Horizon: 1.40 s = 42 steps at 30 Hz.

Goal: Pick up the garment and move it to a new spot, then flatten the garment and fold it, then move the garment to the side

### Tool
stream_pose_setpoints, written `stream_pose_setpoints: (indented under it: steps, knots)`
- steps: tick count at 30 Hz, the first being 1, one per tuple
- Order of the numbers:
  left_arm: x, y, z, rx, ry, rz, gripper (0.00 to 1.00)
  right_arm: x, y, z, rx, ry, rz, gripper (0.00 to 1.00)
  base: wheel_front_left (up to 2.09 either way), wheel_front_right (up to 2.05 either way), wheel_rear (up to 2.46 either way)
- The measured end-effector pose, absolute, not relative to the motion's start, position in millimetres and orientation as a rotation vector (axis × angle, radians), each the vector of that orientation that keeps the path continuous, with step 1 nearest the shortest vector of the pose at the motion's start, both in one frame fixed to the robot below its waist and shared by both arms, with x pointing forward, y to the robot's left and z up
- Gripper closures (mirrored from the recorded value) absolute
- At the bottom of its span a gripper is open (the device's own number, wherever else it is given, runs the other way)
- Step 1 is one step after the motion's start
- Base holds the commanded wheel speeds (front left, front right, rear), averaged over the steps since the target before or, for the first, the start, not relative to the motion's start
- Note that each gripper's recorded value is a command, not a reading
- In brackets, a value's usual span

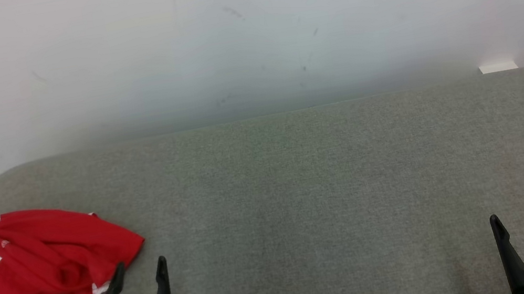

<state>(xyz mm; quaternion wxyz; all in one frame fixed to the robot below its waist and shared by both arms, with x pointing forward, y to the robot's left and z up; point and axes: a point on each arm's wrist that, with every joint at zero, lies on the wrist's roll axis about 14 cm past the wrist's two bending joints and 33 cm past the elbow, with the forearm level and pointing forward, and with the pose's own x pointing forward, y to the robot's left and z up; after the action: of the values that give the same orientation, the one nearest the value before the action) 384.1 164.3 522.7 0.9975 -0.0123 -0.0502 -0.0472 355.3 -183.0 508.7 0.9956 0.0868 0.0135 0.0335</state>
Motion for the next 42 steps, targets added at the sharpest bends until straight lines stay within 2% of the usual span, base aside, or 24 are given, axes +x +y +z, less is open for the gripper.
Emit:
stream_pose_setpoints:
  steps: [15, 31, 42]
  knots:
    - [384, 163, 521, 0.058, -0.119, -0.099, 0.0, 355, -183, 515, 0.092, -0.006, 0.067, 0.0, 0.0, 0.0, 0.0]
    - [382, 174, 514, 0.037, -0.097, -0.067, 0.0, 360, -179, 516, 0.095, -0.011, 0.076, 0.0, 0.0, 0.0, 0.0]
    - [364, 227, 517, 0.026, -0.102, 0.102, 0.0, 380, -115, 522, 0.112, -0.007, 0.263, 0.0, 0.0, 0.0, 0.0]
